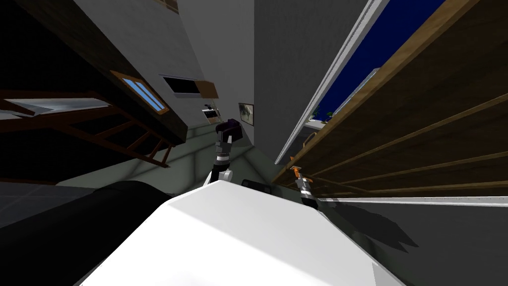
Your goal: Pull the door open
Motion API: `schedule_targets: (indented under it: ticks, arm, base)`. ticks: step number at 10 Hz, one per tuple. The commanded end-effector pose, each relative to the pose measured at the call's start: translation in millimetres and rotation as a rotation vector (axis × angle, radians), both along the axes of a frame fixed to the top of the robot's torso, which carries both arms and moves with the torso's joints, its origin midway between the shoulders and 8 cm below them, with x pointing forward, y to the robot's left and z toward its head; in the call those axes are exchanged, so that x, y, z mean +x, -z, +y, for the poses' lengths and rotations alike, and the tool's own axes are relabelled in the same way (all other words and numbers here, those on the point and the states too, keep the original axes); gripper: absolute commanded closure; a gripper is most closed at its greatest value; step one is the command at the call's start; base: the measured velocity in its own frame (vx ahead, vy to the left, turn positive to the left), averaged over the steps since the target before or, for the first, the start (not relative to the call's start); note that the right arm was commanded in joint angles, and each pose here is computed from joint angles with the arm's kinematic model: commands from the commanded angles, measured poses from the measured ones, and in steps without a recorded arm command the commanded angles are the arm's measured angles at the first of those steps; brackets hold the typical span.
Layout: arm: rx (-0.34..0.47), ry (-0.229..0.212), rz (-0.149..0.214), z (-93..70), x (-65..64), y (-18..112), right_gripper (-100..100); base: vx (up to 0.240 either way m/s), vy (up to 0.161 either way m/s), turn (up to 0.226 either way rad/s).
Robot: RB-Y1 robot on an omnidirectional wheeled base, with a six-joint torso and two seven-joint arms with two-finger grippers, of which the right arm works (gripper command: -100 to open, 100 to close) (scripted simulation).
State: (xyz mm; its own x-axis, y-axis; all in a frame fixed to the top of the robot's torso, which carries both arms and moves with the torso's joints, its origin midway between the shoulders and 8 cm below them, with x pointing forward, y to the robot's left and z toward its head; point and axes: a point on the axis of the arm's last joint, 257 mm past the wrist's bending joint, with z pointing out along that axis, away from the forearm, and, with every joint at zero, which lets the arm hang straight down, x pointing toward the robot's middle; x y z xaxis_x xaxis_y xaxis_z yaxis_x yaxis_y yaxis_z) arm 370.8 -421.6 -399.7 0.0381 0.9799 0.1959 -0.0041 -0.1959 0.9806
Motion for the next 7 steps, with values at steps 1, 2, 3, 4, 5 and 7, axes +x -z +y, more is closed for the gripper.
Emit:
schedule_targets:
  ticks: [1,2,3,4,5,7]
  arm:
    - [0.002,-0.019,-0.004,1.5,-3.4,-0.6,100]
    - [0.002,-0.037,-0.004,3.0,-7.8,-1.0,100]
    - [0.002,-0.051,-0.004,4.3,-11.7,-1.2,100]
    - [0.003,-0.058,-0.004,4.9,-13.3,-1.3,100]
    - [0.004,-0.07,-0.004,6.0,-16.6,-1.5,100]
    - [0.006,-0.07,0.001,4.7,-22.9,0.5,100]
  base:
    - [-0.136,-0.031,0.034]
    - [-0.144,-0.03,0.06]
    - [-0.139,-0.043,0.054]
    - [-0.118,-0.063,0.037]
    - [-0.11,-0.075,0.047]
    - [-0.092,-0.038,0.13]
